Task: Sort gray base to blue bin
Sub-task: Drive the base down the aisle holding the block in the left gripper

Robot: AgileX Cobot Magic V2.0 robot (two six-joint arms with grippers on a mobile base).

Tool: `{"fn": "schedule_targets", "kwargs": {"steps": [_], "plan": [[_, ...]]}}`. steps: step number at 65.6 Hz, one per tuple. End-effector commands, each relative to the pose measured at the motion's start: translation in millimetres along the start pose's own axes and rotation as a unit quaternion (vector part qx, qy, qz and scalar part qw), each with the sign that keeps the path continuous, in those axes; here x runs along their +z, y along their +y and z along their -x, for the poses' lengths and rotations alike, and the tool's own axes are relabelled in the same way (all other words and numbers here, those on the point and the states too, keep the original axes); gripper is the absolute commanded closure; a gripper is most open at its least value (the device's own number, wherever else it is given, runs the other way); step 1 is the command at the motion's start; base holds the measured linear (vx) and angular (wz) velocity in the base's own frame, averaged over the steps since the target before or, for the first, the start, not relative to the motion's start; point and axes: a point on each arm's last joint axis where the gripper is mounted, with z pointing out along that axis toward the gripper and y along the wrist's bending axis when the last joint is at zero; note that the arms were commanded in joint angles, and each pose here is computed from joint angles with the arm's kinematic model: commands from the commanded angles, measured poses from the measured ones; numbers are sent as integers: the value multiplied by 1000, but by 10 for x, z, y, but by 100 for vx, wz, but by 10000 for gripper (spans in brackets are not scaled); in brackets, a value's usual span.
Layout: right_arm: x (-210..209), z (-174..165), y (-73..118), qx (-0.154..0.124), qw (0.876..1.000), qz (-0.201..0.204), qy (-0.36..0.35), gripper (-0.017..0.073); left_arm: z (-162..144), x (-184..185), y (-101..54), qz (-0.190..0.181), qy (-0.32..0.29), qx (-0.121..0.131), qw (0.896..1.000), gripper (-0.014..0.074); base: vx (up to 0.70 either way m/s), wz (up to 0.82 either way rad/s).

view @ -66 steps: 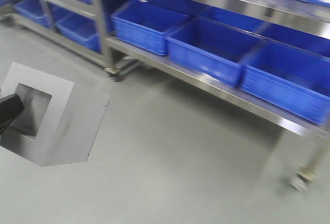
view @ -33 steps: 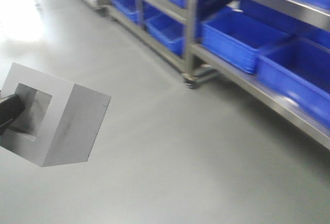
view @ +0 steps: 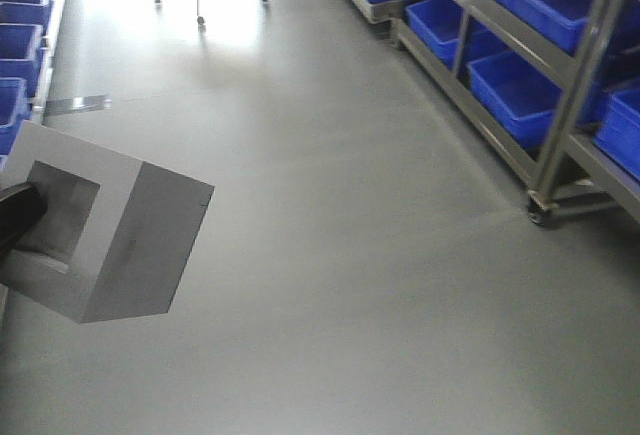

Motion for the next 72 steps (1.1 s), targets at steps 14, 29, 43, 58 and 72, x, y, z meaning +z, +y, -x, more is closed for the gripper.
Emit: {"fn": "schedule_targets", "kwargs": {"steps": [14, 29, 43, 58, 72], "plan": [[1, 63, -1, -8, 999, -1, -35, 564, 210, -37, -49, -18, -71, -8, 997, 600, 23, 37], [1, 63, -1, -8, 999, -1, -35, 564, 210, -37, -49, -18, -71, -8, 997, 600, 29, 14], [1, 63, -1, -8, 999, -1, -35, 564, 210, -37, -49, -18, -71, -8, 997, 600, 35, -5], [1, 63, -1, -8, 999, -1, -35, 564, 210, -37, -49, -18, -71, -8, 997, 600, 37, -11], [1, 63, -1, -8, 999, -1, -35, 564, 210, -37, -49, -18, -71, -8, 997, 600, 40, -2]]}}
